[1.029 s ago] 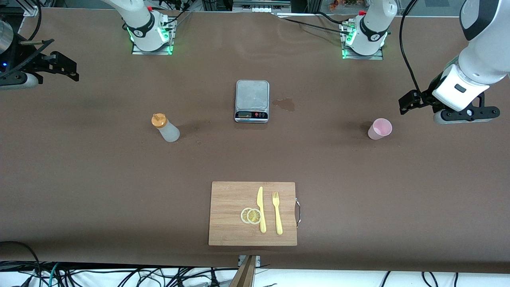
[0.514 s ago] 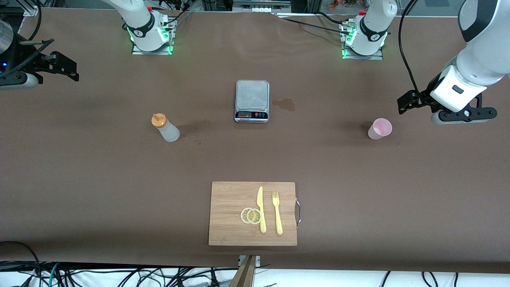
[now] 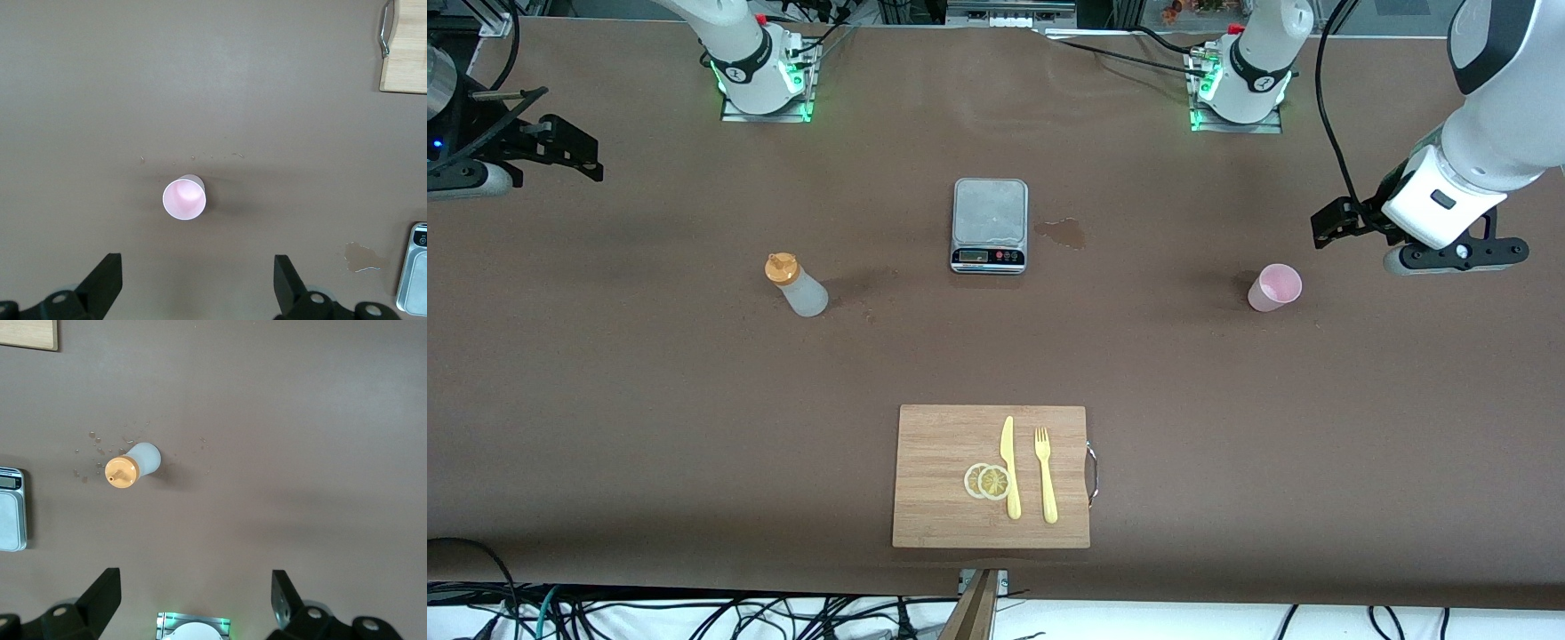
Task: Add sauce to pink cup with both arms
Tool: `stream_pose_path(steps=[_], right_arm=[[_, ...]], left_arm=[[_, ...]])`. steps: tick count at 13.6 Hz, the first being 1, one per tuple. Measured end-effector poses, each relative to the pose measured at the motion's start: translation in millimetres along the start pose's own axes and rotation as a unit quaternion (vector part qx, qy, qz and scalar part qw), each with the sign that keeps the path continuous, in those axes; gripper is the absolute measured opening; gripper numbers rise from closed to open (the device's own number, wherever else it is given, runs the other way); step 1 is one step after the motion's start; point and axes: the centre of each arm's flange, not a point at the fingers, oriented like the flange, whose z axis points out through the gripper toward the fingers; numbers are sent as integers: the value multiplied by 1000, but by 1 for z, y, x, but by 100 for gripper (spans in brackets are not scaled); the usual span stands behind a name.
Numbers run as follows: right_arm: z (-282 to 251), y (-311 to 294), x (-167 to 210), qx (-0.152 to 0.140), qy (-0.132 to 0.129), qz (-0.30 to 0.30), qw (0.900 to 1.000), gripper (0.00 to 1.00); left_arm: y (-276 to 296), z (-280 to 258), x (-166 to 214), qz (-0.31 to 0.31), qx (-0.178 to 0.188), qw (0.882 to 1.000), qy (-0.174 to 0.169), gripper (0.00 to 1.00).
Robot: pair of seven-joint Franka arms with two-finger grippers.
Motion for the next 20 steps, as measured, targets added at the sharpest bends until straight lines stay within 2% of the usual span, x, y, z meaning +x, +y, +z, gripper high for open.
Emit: stream_pose_path(steps=[5,8,11,15,18,20], right_arm=[[0,0,0,0,0,0,1000,100],[0,0,0,0,0,0,1000,100],[0,0,0,0,0,0,1000,100],[0,0,0,0,0,0,1000,100],[0,0,0,0,0,0,1000,100],[0,0,0,0,0,0,1000,100]], left_arm=[[1,0,-1,1,1,1000,-3,100],[6,0,-2,-1,-23,1000,-8,100],[6,2,-3,1,-25,1000,-15,100],[-3,22,-1,56,-22,996,-58,100],[-44,57,15,108,-20,990,-90,100],[-69,89,31,137,-26,987,-82,100]])
